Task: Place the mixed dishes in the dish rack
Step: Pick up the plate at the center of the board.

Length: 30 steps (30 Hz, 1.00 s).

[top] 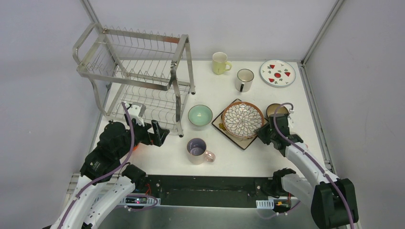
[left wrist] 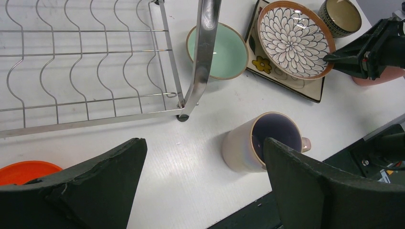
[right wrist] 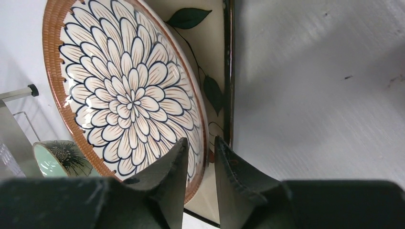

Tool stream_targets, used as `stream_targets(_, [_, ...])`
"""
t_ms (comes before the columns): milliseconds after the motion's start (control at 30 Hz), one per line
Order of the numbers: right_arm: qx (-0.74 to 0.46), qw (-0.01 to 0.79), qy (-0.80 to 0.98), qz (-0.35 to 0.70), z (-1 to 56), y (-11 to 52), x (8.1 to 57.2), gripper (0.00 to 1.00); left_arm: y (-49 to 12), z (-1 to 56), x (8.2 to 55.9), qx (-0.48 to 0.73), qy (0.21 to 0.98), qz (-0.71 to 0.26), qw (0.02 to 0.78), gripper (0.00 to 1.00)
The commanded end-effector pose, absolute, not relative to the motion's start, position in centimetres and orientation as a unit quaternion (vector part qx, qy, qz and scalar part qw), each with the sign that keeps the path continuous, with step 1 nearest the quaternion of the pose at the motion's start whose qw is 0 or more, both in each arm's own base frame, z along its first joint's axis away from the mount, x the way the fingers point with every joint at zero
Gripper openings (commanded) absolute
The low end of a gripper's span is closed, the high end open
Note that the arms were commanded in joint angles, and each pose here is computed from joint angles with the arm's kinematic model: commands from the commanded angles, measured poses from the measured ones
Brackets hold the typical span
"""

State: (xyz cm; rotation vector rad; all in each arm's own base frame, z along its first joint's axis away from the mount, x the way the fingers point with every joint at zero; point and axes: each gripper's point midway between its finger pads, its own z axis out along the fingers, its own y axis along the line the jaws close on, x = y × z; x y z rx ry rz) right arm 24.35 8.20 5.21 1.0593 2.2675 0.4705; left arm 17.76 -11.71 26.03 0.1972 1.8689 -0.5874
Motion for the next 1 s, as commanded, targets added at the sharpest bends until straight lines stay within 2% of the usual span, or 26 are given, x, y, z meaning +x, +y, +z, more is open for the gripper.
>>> stream_targets(0, [0.406,0.312,0.835,0.204,6.0,8.7,25.9,0.29,-12.0,26.5,17.7,0.091,0.783,-0.255,0.559,0.98])
stream_targets(967, [0.403,0.3,0.841,0.202,3.9,8.8,25.5,0.27,-11.9,26.4,17.6,0.087,0.784,-0.255,0.559,0.98])
